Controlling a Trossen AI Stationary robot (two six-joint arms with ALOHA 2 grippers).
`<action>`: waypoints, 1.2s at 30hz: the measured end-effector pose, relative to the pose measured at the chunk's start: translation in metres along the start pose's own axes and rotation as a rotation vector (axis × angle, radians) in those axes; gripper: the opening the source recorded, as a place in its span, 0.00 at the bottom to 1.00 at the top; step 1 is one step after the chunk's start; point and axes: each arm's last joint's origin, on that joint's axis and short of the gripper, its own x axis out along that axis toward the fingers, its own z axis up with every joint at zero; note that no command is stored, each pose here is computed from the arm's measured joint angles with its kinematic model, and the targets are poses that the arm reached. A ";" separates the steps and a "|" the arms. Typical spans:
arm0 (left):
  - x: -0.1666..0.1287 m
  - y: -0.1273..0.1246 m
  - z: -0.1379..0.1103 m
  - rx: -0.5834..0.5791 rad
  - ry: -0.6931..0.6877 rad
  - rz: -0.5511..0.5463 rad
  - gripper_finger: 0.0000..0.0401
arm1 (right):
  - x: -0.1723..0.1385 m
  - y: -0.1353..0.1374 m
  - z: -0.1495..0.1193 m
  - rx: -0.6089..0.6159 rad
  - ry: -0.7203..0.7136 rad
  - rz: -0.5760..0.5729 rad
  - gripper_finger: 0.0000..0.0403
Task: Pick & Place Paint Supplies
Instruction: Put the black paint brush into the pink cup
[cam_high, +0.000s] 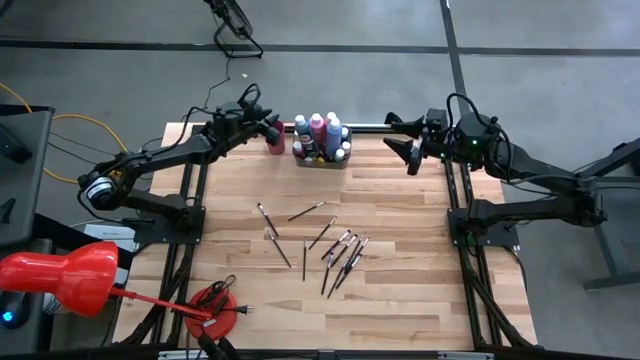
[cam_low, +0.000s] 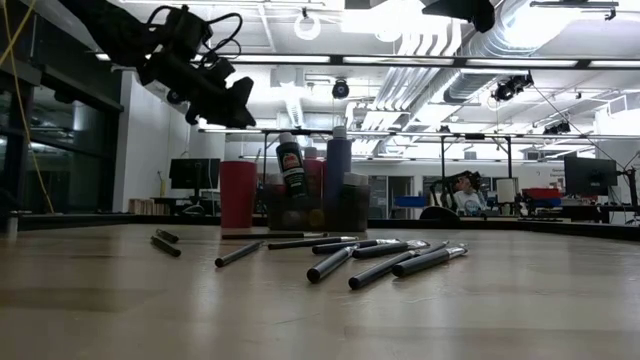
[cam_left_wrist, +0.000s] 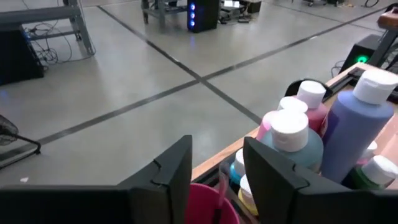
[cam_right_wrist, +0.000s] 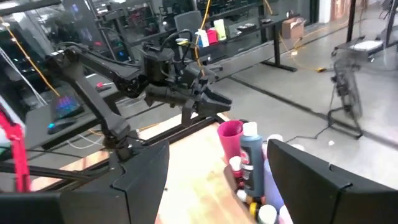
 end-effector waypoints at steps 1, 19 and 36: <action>-0.002 0.000 0.002 -0.001 -0.009 -0.006 0.36 | 0.000 0.000 -0.001 0.018 0.013 0.007 0.66; -0.034 -0.010 0.027 0.141 -0.143 -0.427 0.38 | 0.009 0.003 -0.080 0.759 0.583 -0.414 0.66; -0.042 -0.018 0.027 0.200 -0.156 -0.794 0.38 | 0.059 0.078 -0.188 1.049 0.667 -0.799 0.66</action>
